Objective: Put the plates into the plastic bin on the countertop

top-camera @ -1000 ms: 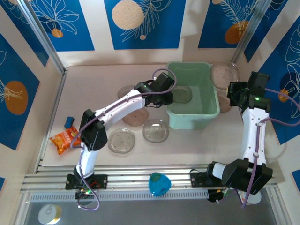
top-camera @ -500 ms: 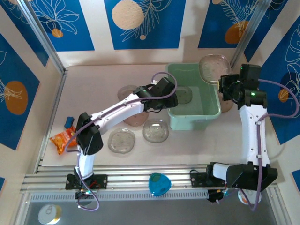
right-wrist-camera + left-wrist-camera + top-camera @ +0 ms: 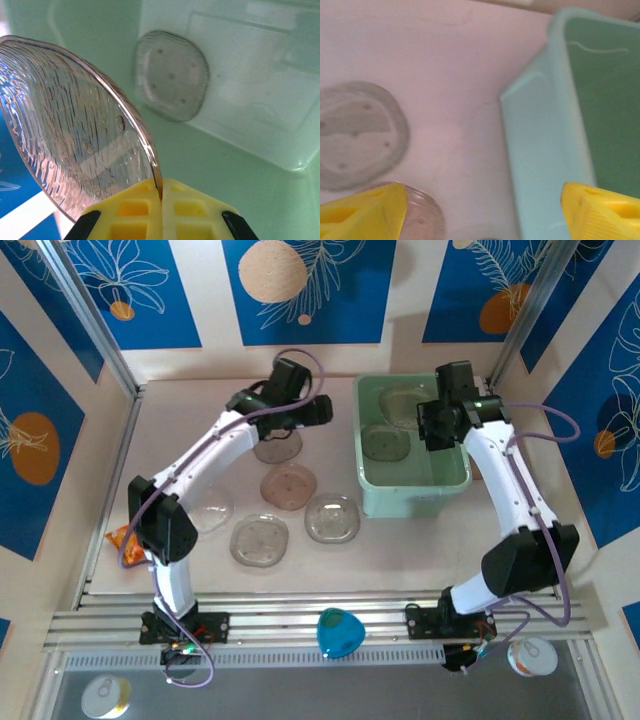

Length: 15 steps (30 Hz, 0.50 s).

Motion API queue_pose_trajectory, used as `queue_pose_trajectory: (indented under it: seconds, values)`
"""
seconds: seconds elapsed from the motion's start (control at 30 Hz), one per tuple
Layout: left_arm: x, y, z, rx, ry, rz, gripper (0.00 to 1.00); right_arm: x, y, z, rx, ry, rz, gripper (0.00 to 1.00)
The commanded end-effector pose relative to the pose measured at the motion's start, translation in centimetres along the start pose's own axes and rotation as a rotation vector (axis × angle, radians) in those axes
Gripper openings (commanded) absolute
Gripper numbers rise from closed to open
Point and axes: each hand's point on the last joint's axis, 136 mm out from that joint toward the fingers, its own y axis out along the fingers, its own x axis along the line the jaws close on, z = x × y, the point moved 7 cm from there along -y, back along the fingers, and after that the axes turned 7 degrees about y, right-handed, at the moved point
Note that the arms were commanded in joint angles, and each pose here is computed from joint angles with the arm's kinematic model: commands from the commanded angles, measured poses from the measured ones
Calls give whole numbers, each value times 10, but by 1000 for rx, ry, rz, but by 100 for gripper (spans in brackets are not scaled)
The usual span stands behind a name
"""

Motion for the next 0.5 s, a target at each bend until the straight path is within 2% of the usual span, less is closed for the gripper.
queue_pose_trajectory:
  seconds: [0.0,0.27,0.47]
  values:
    - [18,0,-11,-2,126,36,81,3,8,0,-82,72,51,0]
    - [69,25,-18,35,89,52,81,6,53,9,-130,112,196,0]
    - [78,37,-12,73,81,37,81,11,80,18,-145,116,264,0]
